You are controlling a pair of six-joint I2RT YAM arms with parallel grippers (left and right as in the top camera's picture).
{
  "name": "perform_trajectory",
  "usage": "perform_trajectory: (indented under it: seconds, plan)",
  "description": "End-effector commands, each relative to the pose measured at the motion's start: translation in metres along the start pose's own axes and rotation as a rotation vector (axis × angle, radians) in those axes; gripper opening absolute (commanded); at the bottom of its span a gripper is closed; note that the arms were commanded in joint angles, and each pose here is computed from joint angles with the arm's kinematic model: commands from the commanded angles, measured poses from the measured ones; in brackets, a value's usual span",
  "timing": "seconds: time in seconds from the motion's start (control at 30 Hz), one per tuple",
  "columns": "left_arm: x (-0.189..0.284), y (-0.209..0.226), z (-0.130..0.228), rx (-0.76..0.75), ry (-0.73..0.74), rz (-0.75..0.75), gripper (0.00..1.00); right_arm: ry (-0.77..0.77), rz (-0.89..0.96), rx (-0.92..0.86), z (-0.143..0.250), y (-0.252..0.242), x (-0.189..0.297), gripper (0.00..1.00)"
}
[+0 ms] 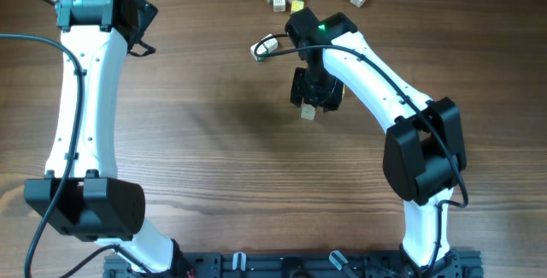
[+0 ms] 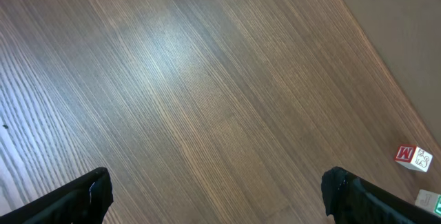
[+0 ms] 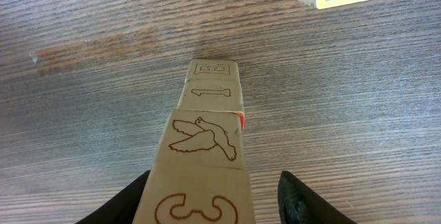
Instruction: Form a tower
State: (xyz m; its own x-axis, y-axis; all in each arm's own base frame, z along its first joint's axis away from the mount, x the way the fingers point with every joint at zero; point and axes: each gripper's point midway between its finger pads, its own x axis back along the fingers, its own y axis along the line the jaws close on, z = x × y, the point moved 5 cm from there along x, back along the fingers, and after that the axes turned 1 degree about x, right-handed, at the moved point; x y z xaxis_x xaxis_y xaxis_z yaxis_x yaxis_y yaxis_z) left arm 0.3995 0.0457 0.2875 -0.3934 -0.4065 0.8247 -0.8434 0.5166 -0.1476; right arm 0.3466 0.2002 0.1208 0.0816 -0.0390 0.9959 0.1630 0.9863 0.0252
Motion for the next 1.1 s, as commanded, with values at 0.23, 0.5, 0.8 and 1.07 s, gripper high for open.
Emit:
perform_trajectory:
  seconds: [0.23, 0.5, 0.8, 1.07]
  plan:
    - [-0.0032, 0.0011, -0.0028, -0.014, -0.02, -0.021, 1.0, 0.008, 0.034, 0.0, 0.0001, -0.0031, -0.0081, 0.55]
    - [-0.0032, 0.0011, -0.0028, -0.014, -0.02, -0.021, 1.0, 0.006, 0.037, 0.0, -0.0002, -0.0034, -0.0081, 0.54]
    - [-0.0032, 0.0012, -0.0028, -0.014, -0.019, -0.022, 1.0, 0.006, 0.042, 0.0, 0.0002, -0.0041, -0.0081, 0.54]
    - [-0.0032, 0.0011, -0.0028, -0.014, -0.02, -0.021, 1.0, 0.012, 0.047, 0.0, 0.0013, -0.0052, -0.008, 0.52]
